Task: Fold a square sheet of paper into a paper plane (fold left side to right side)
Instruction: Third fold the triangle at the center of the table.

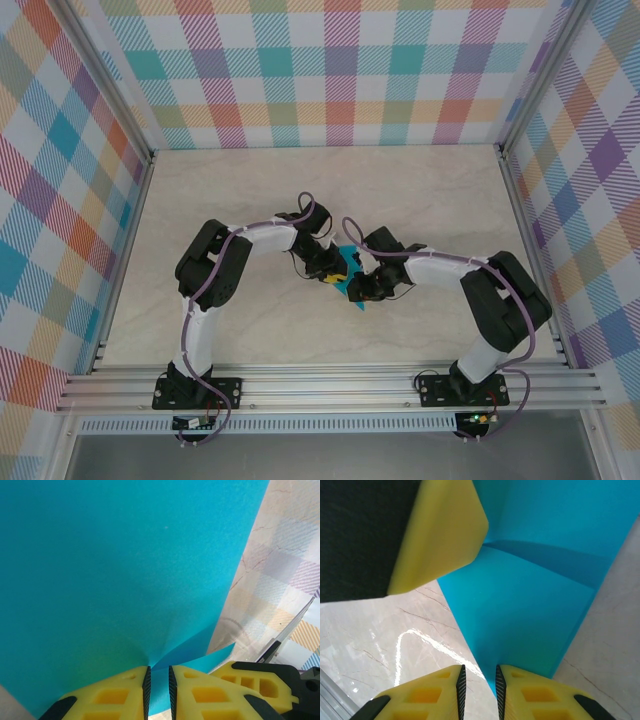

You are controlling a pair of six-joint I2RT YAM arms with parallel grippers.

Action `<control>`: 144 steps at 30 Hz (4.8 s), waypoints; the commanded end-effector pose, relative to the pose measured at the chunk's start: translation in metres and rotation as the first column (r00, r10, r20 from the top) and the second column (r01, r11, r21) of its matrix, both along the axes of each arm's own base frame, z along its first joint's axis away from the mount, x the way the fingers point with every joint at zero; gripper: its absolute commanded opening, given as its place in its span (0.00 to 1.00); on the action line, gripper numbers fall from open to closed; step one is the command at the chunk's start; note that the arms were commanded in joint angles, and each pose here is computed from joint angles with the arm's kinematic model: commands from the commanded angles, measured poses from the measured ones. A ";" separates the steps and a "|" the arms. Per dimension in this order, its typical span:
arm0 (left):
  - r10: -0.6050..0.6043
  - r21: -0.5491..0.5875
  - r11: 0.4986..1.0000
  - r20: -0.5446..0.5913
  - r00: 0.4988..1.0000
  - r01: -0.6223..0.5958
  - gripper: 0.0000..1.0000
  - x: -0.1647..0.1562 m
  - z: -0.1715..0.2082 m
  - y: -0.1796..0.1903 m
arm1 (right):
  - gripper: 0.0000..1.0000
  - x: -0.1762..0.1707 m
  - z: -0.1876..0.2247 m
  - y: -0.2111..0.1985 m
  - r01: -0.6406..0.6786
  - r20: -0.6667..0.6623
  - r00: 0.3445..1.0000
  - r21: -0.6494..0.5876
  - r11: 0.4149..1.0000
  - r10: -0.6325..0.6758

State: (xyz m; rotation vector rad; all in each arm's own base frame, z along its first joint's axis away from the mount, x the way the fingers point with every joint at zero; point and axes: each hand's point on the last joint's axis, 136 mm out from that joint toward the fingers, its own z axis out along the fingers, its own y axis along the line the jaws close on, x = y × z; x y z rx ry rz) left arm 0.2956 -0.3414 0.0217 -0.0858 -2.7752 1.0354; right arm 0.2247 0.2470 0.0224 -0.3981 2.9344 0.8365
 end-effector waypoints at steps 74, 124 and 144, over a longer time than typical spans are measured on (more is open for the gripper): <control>0.009 0.043 0.999 0.022 1.000 -0.009 0.06 -0.031 -0.016 0.000 | 0.04 -0.016 -0.031 -0.029 0.018 -0.102 0.994 -0.190 0.982 -0.038; -0.092 -0.067 0.993 0.086 0.992 0.098 0.13 -0.029 0.014 -0.006 | 0.03 -0.013 -0.029 -0.029 0.020 -0.099 0.994 -0.198 0.980 -0.040; -0.097 0.139 0.987 0.116 0.988 0.081 0.12 -0.012 -0.026 0.049 | 0.03 -0.015 -0.031 -0.034 0.015 -0.101 0.994 -0.227 0.974 -0.039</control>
